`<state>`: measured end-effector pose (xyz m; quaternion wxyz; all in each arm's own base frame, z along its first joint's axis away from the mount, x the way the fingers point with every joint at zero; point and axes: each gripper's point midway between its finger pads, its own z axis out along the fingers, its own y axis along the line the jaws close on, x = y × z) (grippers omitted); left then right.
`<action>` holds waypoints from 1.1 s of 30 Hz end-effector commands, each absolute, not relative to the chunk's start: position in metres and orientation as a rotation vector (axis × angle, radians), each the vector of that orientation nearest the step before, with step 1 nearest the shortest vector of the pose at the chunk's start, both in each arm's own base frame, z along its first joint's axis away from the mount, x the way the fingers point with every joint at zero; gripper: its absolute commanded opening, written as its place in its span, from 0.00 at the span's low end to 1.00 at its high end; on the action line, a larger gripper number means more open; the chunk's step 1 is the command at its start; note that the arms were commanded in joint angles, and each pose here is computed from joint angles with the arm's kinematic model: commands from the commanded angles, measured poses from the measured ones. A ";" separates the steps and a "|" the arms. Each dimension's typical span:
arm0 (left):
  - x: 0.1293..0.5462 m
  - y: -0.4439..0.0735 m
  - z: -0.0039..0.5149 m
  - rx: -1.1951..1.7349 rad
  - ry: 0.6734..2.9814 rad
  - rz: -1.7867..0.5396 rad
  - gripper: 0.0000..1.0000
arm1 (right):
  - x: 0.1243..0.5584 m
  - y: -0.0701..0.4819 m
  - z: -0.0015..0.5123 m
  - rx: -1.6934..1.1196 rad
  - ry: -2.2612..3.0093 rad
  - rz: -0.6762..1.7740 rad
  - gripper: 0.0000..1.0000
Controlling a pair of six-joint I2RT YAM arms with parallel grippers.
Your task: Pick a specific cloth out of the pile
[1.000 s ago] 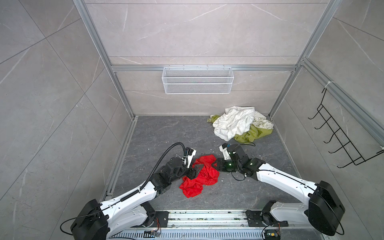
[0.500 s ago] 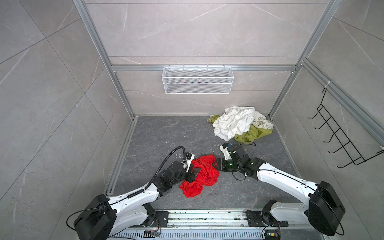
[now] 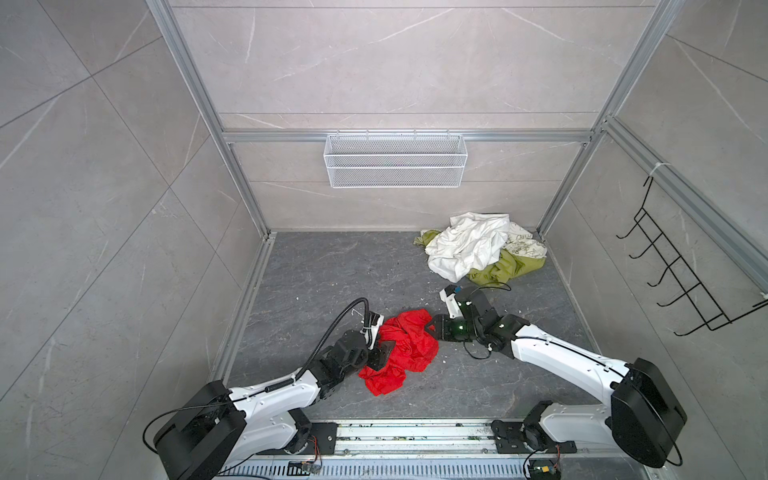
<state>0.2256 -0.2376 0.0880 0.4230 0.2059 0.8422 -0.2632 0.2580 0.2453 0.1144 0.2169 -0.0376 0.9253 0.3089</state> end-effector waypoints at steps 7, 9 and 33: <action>0.231 -0.219 0.134 0.419 2.040 -0.616 0.58 | 0.268 0.221 0.147 -0.096 2.428 0.769 0.43; 0.231 -0.213 0.146 0.409 2.013 -0.597 0.60 | 0.270 0.217 0.157 -0.115 2.373 0.754 0.43; 0.306 -0.116 0.198 -0.012 2.106 -0.194 1.00 | 0.340 0.091 0.205 -0.063 1.889 -0.236 1.00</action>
